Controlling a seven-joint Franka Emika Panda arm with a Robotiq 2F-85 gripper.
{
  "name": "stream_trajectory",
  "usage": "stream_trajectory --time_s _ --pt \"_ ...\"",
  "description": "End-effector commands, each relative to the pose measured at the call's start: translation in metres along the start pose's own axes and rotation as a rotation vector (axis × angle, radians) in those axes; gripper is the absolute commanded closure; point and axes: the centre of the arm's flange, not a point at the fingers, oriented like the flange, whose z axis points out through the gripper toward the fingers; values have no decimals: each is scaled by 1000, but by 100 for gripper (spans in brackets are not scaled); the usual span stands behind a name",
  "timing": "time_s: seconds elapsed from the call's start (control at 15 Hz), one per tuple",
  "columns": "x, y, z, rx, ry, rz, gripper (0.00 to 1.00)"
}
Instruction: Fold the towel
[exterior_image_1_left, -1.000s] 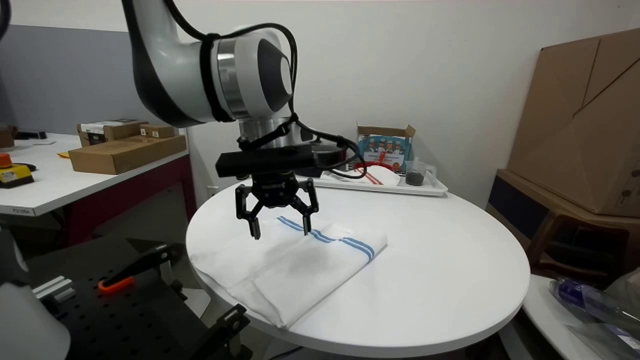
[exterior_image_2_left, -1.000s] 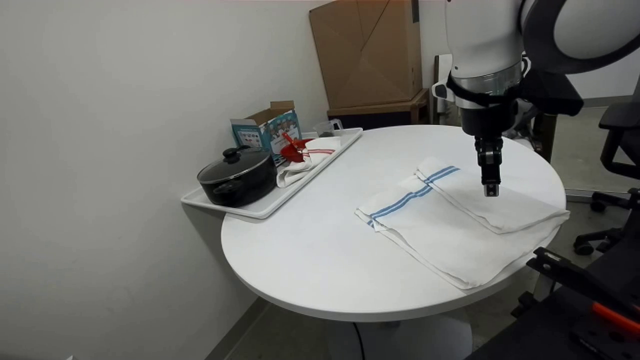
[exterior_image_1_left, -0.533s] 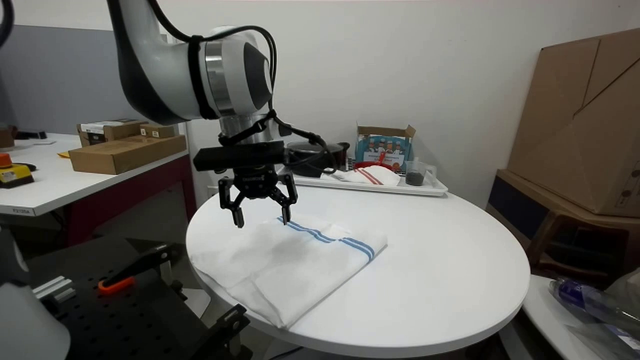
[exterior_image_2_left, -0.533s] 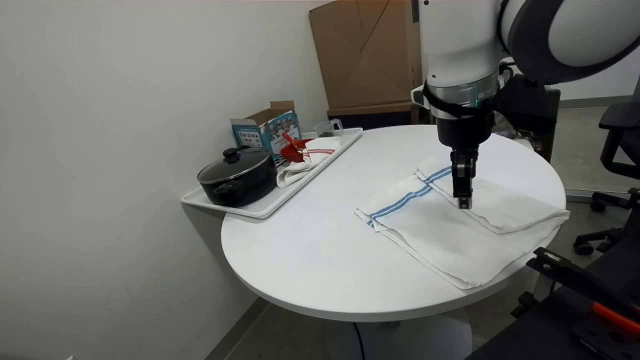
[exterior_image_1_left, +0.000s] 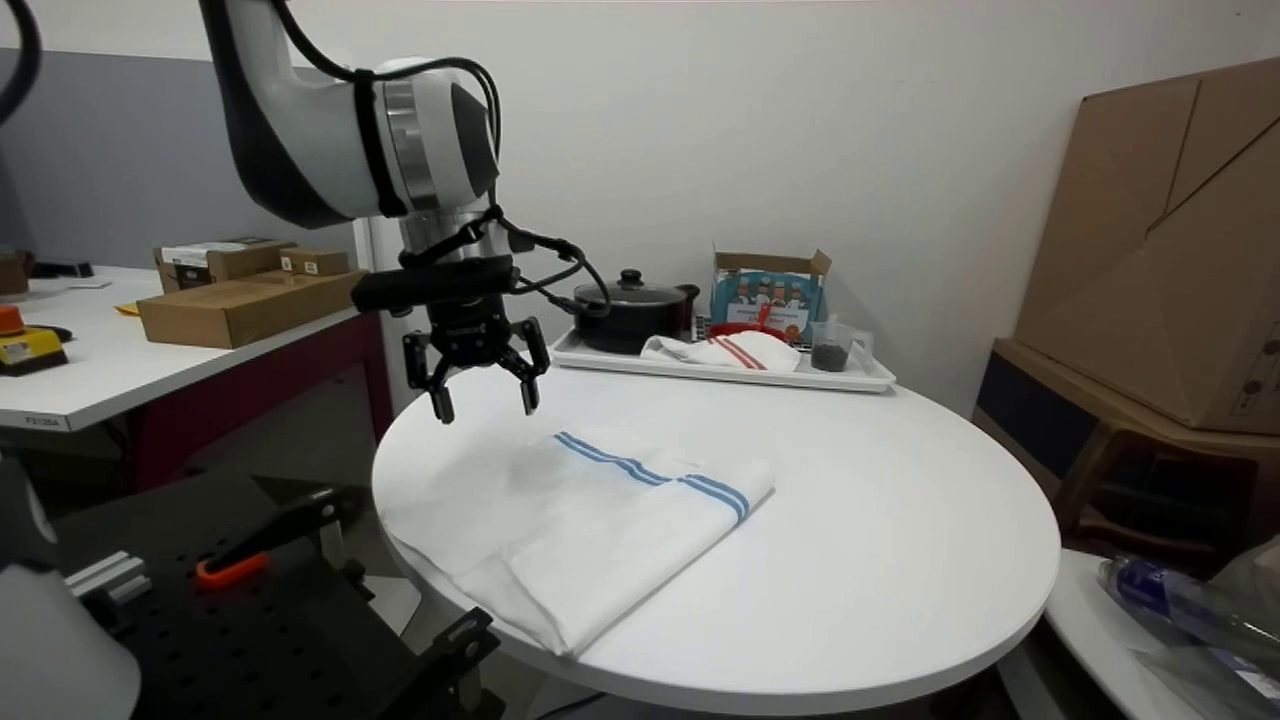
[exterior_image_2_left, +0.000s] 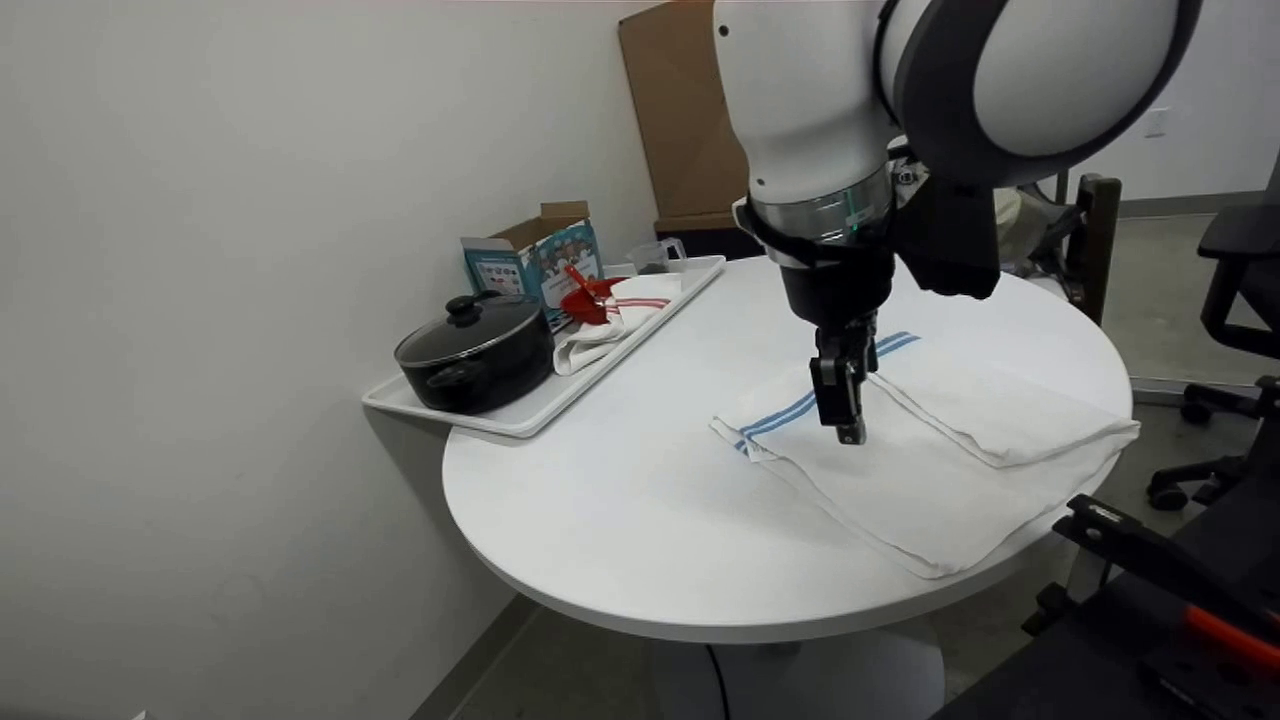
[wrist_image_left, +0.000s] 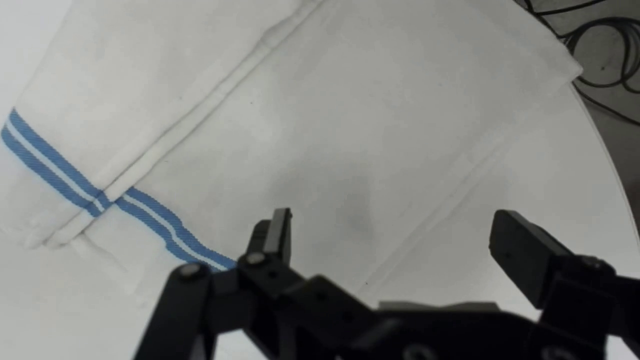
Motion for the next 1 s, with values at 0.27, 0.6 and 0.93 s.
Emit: stream_trajectory --time_s 0.27,0.6,0.93 --pt "81 -1 7 -25 -37 123 0" --pt "177 50 8 -65 -58 278 0" --pt "243 57 16 -133 -79 317 0"
